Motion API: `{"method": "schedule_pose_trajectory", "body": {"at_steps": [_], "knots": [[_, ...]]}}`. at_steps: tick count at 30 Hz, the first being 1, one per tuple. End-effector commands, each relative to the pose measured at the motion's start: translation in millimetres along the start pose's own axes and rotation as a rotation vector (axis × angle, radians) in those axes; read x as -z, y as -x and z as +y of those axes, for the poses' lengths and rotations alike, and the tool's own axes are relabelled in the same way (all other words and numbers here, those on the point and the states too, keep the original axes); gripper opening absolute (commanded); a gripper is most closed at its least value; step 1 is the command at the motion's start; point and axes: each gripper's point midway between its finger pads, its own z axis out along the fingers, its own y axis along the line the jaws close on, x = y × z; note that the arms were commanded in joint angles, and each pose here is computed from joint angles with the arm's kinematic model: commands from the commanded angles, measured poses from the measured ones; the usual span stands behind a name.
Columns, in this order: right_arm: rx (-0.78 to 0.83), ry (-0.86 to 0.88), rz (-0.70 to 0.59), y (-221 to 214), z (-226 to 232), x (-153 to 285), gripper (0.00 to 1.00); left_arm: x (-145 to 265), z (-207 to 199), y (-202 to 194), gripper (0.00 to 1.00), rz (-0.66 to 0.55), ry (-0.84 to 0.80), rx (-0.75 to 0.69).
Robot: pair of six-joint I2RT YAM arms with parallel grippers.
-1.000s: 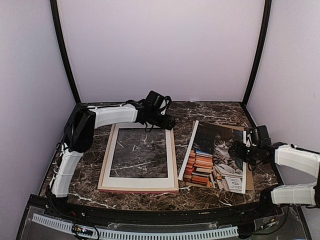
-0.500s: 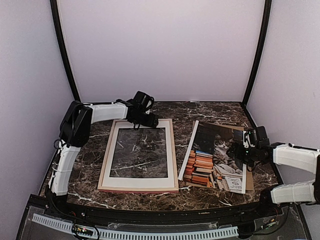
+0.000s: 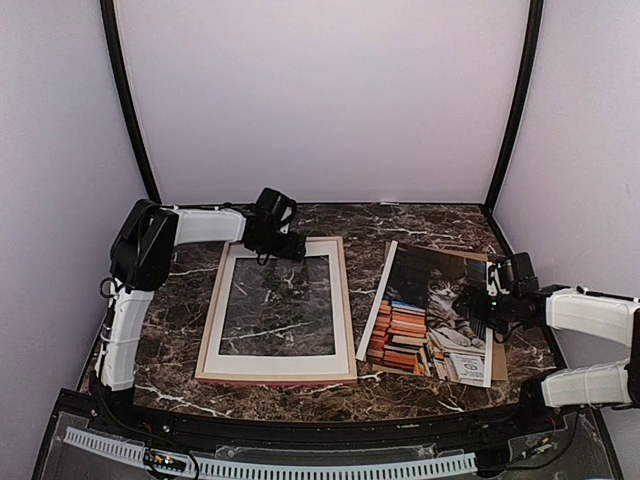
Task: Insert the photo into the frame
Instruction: Press the mat board against the glass panel, then pick up the photo from the backboard.
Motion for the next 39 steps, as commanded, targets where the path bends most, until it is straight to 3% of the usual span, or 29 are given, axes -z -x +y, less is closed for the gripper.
{"method": "schedule_pose_trajectory", "body": {"at_steps": [1,15,32,39], "knots": [[0.005,0.018,-0.017,4,2,-2,0.95,31,-5,22,0.87,-0.058,-0.053,0.017],[0.01,0.025,-0.017,7,6,-2,0.95,73,-24,53,0.87,-0.155,-0.151,-0.001],[0.006,0.038,0.0,5,8,-5,0.95,59,-63,50,0.87,-0.163,-0.253,-0.083],[0.001,0.023,0.004,0,3,-5,0.95,67,-106,45,0.87,-0.149,-0.328,-0.117]]}}
